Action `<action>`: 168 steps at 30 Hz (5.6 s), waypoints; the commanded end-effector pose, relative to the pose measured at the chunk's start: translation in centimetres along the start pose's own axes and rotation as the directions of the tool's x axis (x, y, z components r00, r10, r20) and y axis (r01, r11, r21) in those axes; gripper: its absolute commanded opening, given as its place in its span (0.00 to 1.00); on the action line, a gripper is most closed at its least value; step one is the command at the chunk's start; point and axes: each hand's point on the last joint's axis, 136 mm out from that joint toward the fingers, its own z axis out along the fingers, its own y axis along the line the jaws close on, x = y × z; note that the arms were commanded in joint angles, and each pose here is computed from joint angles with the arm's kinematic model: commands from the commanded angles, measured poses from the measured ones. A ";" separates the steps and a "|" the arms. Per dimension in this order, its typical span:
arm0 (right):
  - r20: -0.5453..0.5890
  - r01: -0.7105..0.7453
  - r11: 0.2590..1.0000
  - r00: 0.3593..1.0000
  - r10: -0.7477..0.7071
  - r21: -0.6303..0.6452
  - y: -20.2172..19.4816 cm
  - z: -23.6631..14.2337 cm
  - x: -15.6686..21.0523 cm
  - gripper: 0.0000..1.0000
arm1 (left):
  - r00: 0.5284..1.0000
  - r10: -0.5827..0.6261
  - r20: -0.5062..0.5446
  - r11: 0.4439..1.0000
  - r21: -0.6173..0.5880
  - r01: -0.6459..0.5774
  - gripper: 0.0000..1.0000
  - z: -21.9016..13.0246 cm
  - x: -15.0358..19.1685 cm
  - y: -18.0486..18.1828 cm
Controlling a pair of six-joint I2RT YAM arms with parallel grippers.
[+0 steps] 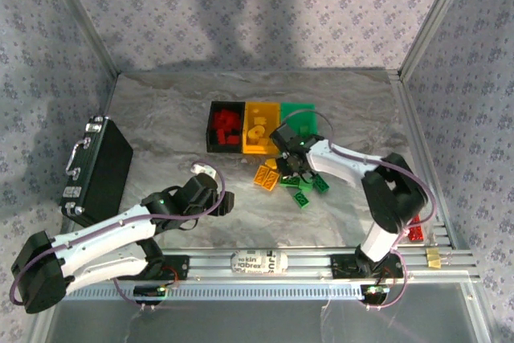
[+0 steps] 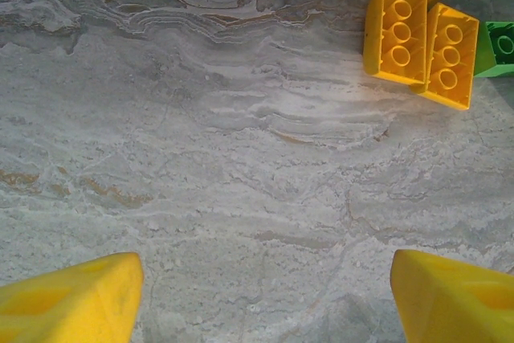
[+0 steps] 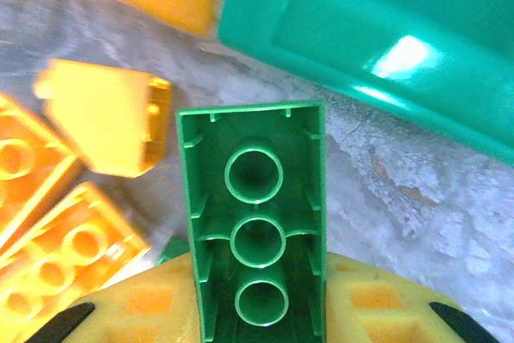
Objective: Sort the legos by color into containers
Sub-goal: Pick up the lego from the center of the table, then place the lego in the container, then pick up the lego from the middle-right of the table, then place the lego in the container, then pick up the lego from the center of the table.
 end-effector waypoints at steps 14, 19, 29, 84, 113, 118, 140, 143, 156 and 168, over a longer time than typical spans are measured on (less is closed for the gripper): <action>0.099 -0.105 0.993 0.990 0.099 0.061 -5.2 -4.7 -7.8 0.30 | 1.000 -0.011 0.023 0.999 0.033 0.010 0.80 -0.5 -0.5 -0.7; 0.093 -0.129 0.990 0.988 0.123 0.064 -6.0 -3.9 -9.8 0.55 | 1.000 -0.013 0.021 0.999 0.035 0.013 0.80 -0.6 -0.5 -0.8; 0.142 -0.175 0.983 0.976 0.166 0.053 -6.2 -6.3 -5.6 0.68 | 1.000 -0.005 0.024 0.999 0.037 0.004 0.80 -0.7 -0.5 -0.7; -0.124 -0.319 0.943 0.936 0.329 0.099 -8.2 1.5 8.1 0.58 | 1.000 0.014 -0.015 0.999 0.051 -0.013 0.80 0.8 -0.6 -2.2; 0.101 -0.256 0.966 0.963 0.251 0.041 -8.0 -7.1 -4.1 0.32 | 1.000 0.016 -0.006 0.999 0.051 -0.015 0.80 0.5 -1.0 -2.3; 0.093 -0.235 0.970 0.969 0.229 0.059 -8.3 -6.1 -8.5 0.48 | 1.000 0.011 0.001 0.999 0.048 -0.011 0.80 -0.1 -0.9 -1.9; 0.049 0.403 0.902 0.915 -0.400 -0.156 0.7 -3.7 -0.6 0.71 | 1.000 -0.006 0.026 0.999 0.045 0.004 0.80 -0.8 -0.3 -0.8; 0.016 0.473 0.865 0.878 -0.478 -0.167 1.5 -2.5 0.5 0.73 | 1.000 -0.004 0.024 0.999 0.044 0.003 0.80 -0.8 -0.3 -0.7; -0.062 0.560 0.786 0.803 -0.593 -0.261 3.1 1.4 2.5 0.76 | 0.999 -0.010 0.035 0.999 0.044 0.009 0.80 -1.1 0.2 -0.1; -0.111 0.589 0.785 0.782 -0.614 -0.195 2.3 3.6 2.5 0.70 | 0.999 -0.016 0.037 0.999 0.036 0.014 0.80 -1.1 0.3 0.2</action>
